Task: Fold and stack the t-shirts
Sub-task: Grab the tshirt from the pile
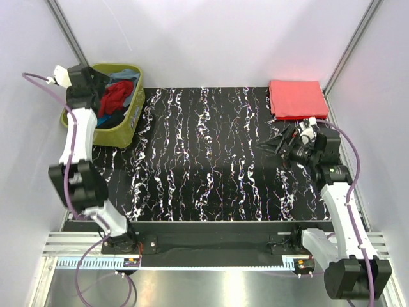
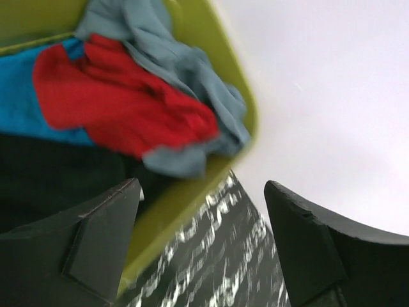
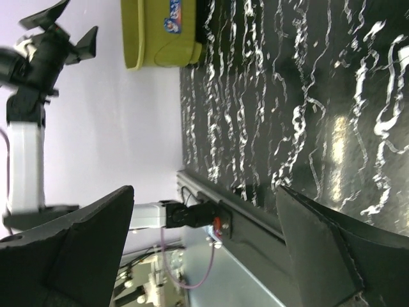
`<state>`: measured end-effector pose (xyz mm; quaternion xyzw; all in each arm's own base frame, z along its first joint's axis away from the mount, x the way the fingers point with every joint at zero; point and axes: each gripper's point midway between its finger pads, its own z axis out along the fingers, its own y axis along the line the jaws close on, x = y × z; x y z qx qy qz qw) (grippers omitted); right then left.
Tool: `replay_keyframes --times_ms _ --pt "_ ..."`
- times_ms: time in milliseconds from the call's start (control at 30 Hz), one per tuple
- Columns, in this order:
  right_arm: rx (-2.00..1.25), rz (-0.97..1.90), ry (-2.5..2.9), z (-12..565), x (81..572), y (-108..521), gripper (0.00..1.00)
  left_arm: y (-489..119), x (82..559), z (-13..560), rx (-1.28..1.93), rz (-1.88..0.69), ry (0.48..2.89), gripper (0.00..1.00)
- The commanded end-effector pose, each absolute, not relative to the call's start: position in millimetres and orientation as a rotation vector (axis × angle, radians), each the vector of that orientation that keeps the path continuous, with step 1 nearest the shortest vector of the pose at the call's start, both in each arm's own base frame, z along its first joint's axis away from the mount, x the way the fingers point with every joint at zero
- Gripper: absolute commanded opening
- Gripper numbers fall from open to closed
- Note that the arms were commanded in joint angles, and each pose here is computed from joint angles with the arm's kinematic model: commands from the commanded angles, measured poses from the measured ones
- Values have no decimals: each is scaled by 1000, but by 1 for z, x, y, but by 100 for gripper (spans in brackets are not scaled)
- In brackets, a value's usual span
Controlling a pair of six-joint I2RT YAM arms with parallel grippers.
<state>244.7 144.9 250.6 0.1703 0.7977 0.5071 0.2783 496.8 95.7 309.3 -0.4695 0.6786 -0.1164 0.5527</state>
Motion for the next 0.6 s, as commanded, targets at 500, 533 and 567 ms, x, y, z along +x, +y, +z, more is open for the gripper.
replay_keyframes --times_ms 500,533,567 --pt "512 1077 2216 223 318 108 100 118 639 179 -1461 -578 1603 80" --pt "510 1072 2213 224 321 106 100 120 641 180 -1458 -577 1595 77" --pt "516 1070 2219 222 323 105 100 121 643 181 -1453 -576 1588 72"
